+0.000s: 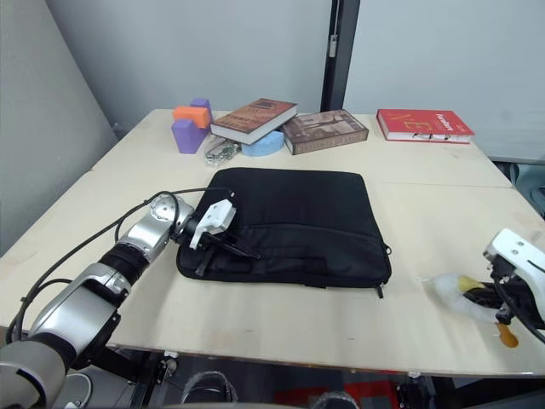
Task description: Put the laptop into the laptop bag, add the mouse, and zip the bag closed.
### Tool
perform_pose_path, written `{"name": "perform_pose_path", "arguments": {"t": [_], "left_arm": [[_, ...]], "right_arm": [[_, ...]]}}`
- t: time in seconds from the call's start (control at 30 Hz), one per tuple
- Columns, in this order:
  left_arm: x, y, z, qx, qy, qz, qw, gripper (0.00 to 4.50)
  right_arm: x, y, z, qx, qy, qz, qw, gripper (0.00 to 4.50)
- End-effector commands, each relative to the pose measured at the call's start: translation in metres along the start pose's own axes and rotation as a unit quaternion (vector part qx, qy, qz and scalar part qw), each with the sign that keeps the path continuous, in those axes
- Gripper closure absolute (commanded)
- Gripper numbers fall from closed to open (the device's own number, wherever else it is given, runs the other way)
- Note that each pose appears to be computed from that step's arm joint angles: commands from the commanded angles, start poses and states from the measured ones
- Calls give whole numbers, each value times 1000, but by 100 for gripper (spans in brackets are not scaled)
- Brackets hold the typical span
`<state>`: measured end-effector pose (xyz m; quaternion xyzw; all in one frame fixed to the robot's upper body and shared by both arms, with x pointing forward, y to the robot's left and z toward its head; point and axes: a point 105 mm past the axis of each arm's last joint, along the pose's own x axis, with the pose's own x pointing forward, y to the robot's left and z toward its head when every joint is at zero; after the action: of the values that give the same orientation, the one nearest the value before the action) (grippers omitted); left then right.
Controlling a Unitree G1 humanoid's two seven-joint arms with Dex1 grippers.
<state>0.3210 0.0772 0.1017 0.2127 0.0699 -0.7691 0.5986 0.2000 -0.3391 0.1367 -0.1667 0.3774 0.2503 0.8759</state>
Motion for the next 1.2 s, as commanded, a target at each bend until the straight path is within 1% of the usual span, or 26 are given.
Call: {"name": "perform_pose_path", "arguments": {"t": [0.03,0.1,0.23,0.4,0.53,0.6,0.77,0.9,1.1,1.2], "left_arm": [[0,-15,-30,-31,70,-42,996,450],[-1,-14,-32,-28,78,-41,996,450],[-1,-12,-33,-28,83,-40,995,450],[0,-11,-33,-27,85,-41,995,450],[1,-10,-32,-26,83,-42,995,450],[2,-11,-32,-26,82,-43,995,450],[0,-13,-33,-29,82,-43,995,450],[-1,-14,-34,-32,81,-43,995,450],[0,-22,-37,-39,79,-49,995,450],[0,-28,-43,-36,92,-58,993,450]], "right_arm": [[-17,-18,11,-13,-13,-55,998,449],[-17,-22,13,-14,-15,-65,998,449],[-16,-41,7,-7,-3,-114,993,449],[-7,-60,14,-7,-12,-161,987,449],[8,-62,27,-14,-30,-168,985,449],[19,-58,32,-14,-40,-157,987,449],[38,-57,41,-17,-48,-156,986,449],[42,-57,48,-28,-54,-156,986,449],[38,-61,66,-45,-81,-160,983,449],[41,-61,74,-59,-82,-163,981,449]]}}
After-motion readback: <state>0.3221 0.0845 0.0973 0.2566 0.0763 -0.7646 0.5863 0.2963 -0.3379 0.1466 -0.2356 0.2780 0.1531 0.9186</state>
